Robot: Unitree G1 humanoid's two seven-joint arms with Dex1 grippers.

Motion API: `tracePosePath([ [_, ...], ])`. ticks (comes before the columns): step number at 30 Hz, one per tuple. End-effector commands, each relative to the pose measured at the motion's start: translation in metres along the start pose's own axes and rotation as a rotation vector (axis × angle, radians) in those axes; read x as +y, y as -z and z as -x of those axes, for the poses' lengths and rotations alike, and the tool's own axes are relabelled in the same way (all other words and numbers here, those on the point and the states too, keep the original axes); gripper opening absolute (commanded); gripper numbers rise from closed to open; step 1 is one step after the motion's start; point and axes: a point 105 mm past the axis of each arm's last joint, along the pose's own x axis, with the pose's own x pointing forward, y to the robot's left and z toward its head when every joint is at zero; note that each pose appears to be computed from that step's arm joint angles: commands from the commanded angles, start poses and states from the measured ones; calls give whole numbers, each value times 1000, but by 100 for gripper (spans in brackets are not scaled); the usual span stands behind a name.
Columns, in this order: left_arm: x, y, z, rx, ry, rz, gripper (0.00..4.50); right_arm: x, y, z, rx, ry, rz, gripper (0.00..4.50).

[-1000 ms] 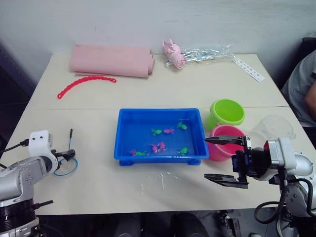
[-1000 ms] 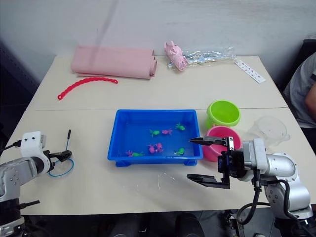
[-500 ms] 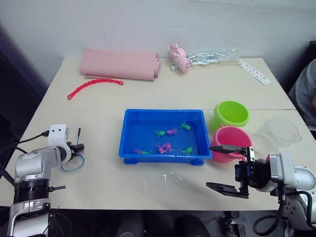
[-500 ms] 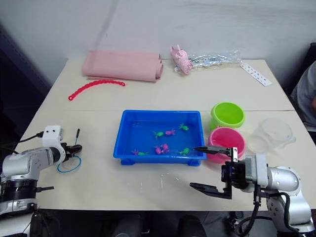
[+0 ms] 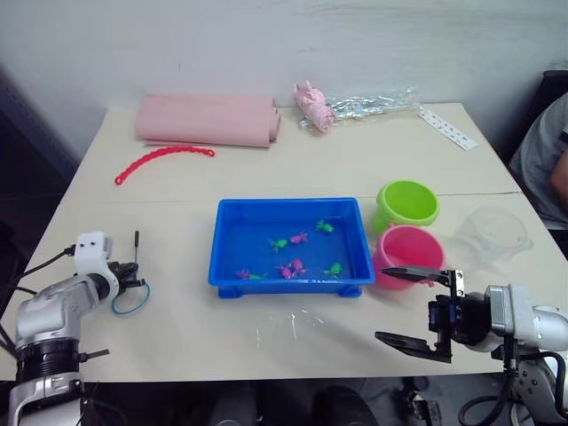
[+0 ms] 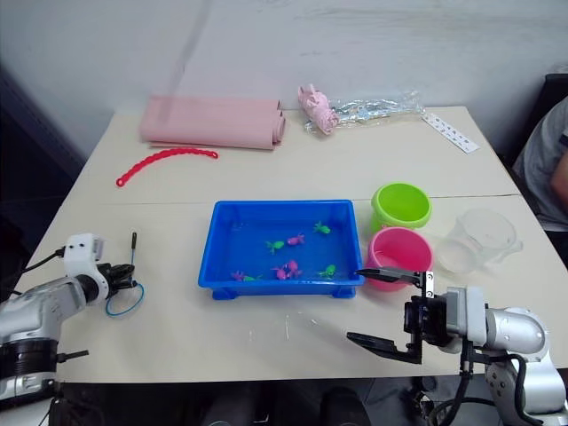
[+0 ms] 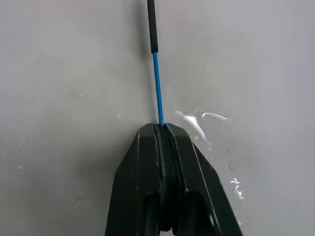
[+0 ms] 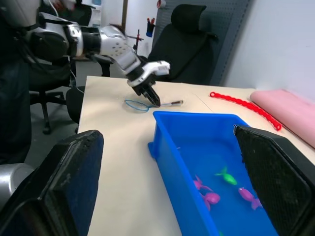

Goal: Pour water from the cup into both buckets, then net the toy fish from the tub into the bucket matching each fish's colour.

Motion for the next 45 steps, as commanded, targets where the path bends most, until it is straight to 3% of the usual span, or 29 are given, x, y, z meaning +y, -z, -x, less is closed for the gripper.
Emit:
tracePosePath([
  [1, -15, -62, 38, -236, 204, -226, 6, -18, -17, -9, 71, 62, 47, 450],
  [4, -50, -81, 65, -284, 487, -504, 6, -40, -7, -13, 305, 133, 55, 450],
  [6, -79, -88, 79, -284, 686, -624, 6, -40, -15, -22, 313, 58, 1, 450],
  [10, -126, -76, 94, -121, 1004, -830, 6, -42, -26, -39, 335, -70, -108, 450],
  [15, -173, -65, 87, -21, 1192, -1025, 6, -42, -28, -65, 345, -159, -183, 450],
  [19, -213, -60, 77, -6, 1294, -1095, 6, -34, -20, -86, 370, -216, -219, 450],
  [25, -245, -48, 69, 25, 1373, -1160, 6, -27, -14, -106, 389, -259, -266, 450],
  [36, -258, -47, 60, -12, 1347, -1135, 6, -29, -6, -118, 390, -214, -309, 450],
  [39, -259, -48, 59, -19, 1339, -1114, 0, -31, -5, -118, 383, -200, -307, 372],
  [43, -260, -48, 60, -35, 1334, -1111, 0, -35, 0, -116, 391, -174, -305, 203],
  [45, -260, -47, 60, -38, 1335, -1107, 0, -37, 3, -114, 396, -160, -305, 203],
])
